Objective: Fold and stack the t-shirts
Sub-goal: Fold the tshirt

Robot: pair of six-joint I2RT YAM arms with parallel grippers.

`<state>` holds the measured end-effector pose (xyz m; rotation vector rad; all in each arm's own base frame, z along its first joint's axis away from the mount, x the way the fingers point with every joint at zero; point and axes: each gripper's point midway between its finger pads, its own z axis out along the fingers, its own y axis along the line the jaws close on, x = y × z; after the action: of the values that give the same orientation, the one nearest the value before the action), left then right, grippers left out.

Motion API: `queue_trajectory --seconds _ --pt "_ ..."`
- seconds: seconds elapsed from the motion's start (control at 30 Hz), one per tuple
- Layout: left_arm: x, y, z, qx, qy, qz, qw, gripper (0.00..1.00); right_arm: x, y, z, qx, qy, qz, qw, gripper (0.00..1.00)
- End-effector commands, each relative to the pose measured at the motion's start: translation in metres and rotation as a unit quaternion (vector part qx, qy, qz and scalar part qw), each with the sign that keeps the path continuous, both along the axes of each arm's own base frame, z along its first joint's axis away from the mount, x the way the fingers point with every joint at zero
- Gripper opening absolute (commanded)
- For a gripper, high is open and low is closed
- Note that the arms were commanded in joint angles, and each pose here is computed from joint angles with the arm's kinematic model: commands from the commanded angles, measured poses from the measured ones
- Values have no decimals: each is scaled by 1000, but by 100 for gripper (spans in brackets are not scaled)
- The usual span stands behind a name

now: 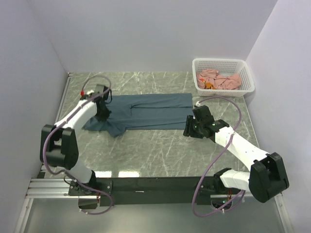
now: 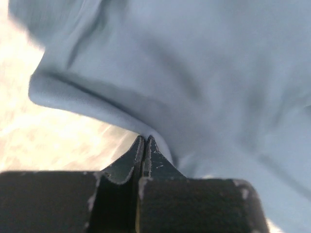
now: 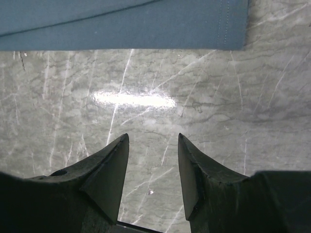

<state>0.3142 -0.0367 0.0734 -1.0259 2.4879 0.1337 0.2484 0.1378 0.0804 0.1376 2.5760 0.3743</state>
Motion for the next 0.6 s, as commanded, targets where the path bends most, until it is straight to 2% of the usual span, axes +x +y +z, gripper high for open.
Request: queue_trajectory --seconds 0.0,0.23,0.57 --pt "40 6 23 43 -25 -19 999 1 7 -1 14 -3 -30 3 1000 52" --pt "123 7 50 72 -68 -37 994 1 4 -2 16 -1 -36 8 999 52" --pt "179 10 46 76 -91 -49 992 1 5 -2 14 -7 -38 19 999 52"
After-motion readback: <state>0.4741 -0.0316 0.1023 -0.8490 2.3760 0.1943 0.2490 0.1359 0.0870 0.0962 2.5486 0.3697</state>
